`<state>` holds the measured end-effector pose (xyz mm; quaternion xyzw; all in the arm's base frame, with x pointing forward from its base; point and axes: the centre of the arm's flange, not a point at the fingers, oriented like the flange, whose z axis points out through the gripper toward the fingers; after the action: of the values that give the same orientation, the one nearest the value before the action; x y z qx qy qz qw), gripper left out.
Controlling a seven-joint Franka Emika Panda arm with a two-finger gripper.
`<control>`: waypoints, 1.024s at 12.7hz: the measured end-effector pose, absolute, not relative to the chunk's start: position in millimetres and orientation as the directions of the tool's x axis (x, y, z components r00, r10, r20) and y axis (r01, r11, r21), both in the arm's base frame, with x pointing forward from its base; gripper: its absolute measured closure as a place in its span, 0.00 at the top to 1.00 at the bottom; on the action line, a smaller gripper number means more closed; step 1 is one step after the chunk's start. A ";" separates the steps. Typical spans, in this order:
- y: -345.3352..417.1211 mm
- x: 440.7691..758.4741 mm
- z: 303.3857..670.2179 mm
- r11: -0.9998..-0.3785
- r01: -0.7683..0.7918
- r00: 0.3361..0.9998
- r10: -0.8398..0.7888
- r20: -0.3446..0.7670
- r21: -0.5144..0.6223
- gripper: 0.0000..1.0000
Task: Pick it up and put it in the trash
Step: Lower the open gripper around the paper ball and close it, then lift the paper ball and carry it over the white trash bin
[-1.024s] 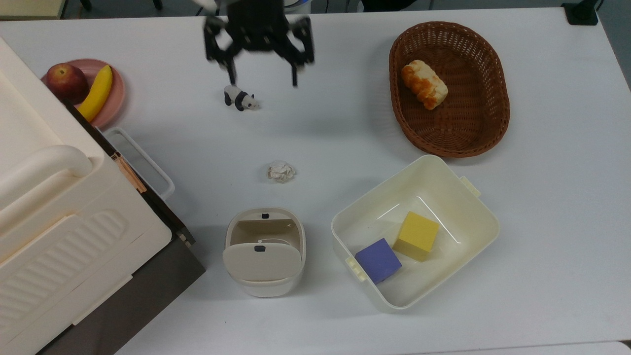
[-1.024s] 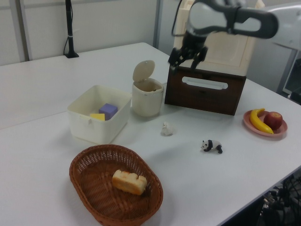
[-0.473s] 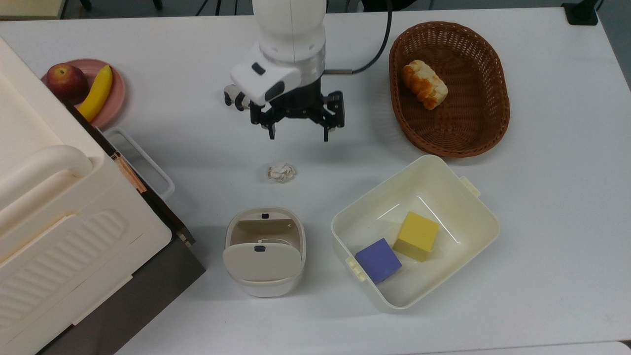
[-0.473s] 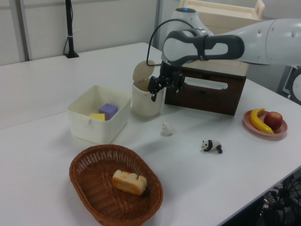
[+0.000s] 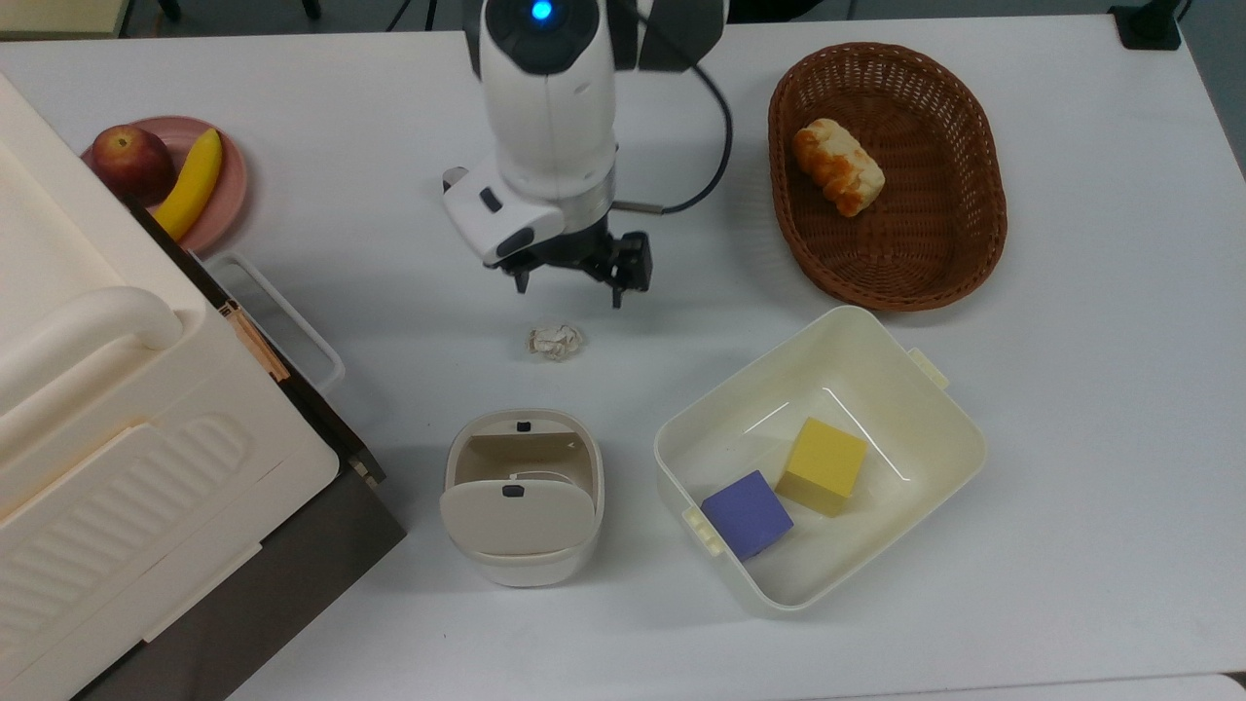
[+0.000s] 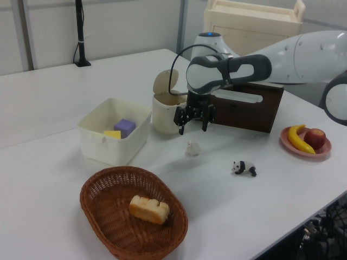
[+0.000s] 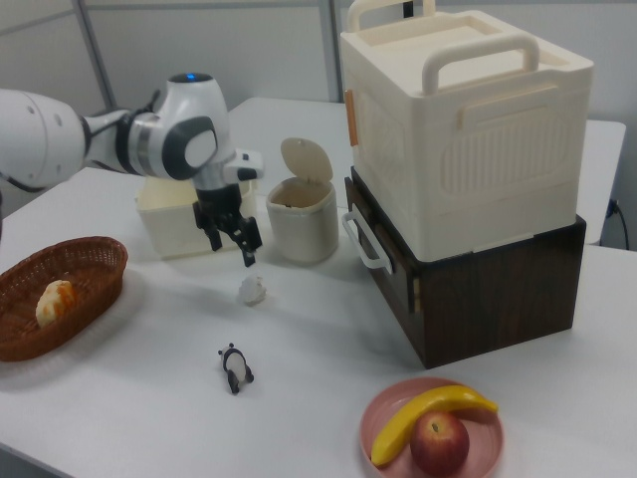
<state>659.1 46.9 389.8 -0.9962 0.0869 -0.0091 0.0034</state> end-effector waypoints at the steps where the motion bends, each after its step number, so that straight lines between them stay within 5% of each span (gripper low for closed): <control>1: 42.2 661.9 381.9 -0.984 -0.181 0.983 -0.181 0.024 -0.008 1.00; 13: 24.8 671.1 315.8 -0.982 -0.185 0.983 -0.186 -0.010 0.034 1.00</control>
<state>671.1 24.8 315.8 -0.9955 0.0932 0.0064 -0.0167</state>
